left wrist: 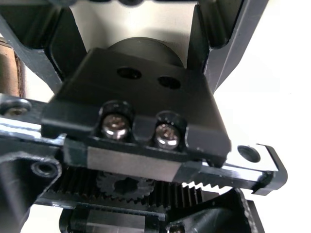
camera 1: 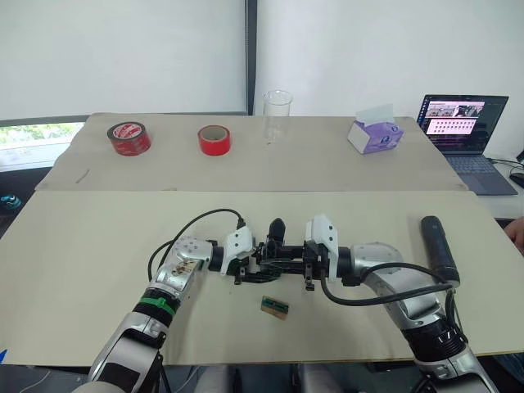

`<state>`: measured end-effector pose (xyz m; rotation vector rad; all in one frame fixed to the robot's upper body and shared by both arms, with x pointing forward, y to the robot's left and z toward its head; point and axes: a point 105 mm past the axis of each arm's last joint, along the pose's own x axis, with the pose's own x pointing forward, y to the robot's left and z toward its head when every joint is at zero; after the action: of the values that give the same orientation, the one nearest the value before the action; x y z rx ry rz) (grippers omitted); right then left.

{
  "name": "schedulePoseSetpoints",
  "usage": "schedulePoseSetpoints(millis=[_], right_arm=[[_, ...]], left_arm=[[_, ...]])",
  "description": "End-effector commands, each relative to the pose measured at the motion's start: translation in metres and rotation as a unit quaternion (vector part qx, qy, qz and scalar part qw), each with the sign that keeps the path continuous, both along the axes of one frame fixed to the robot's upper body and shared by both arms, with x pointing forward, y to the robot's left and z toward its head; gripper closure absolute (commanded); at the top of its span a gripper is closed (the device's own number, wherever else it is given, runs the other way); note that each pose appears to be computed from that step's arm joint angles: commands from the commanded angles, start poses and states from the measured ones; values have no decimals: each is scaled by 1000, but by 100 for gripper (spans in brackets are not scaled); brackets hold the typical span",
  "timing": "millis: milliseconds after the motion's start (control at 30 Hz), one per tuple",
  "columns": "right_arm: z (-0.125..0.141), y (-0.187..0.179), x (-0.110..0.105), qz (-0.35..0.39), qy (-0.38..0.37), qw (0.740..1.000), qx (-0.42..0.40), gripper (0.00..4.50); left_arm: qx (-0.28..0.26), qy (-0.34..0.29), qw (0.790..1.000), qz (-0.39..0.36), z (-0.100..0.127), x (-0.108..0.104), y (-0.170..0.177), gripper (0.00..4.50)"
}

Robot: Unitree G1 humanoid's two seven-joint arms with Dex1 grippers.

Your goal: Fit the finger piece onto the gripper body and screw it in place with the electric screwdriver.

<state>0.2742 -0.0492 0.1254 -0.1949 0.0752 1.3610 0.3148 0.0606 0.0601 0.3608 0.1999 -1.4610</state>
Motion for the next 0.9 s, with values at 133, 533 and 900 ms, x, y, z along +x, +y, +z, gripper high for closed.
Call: schedulePoseSetpoints(millis=[133, 533, 900], right_arm=[[-40, -12, 2, -14, 37, 997, -68, 411], [-10, -4, 5, 14, 14, 999, -46, 411], [23, -8, -4, 54, -19, 998, -4, 101]], left_arm=[[20, 19, 1000, 4, -12, -4, 2, 218], [23, 18, 1000, 12, -15, -3, 3, 218], [25, 13, 999, 21, -15, 0, 4, 218]])
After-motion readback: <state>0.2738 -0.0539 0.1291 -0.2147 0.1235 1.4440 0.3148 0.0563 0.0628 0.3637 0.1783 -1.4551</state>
